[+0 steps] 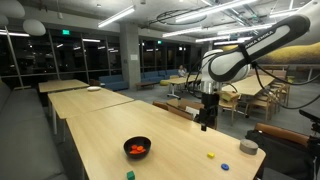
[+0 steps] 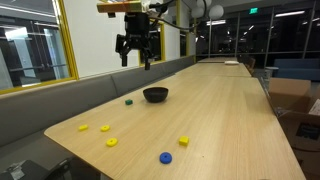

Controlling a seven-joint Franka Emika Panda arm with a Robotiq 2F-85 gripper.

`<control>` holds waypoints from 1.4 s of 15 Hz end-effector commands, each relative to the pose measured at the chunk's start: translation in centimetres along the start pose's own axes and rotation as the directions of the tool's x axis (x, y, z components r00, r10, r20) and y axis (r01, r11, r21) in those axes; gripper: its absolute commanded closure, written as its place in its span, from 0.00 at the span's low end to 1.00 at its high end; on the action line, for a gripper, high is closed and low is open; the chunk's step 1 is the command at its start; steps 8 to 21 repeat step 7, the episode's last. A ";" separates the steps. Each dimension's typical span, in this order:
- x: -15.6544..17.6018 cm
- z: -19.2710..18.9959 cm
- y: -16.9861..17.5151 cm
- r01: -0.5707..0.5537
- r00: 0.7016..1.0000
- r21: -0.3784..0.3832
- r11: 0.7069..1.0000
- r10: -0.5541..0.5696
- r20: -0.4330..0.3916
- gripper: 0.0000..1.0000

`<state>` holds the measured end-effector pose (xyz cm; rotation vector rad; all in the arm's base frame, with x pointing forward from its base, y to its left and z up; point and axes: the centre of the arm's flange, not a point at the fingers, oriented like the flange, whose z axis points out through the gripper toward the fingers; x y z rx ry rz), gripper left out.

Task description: Pick up the orange objects from the table and put them in the bowl

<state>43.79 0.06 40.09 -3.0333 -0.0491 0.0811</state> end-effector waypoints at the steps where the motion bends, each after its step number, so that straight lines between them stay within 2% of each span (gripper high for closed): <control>1: -1.1 -0.4 0.1 0.006 1.000 0.036 0.999 -0.005 -0.015 0.00; 2: -1.1 -0.2 0.1 -0.001 1.000 0.045 0.999 0.002 -0.014 0.00; 3: -0.1 0.2 0.0 -0.007 1.000 0.016 1.000 0.007 0.002 0.00; 21: -0.2 0.5 0.0 -0.011 1.000 0.024 1.000 0.011 0.008 0.00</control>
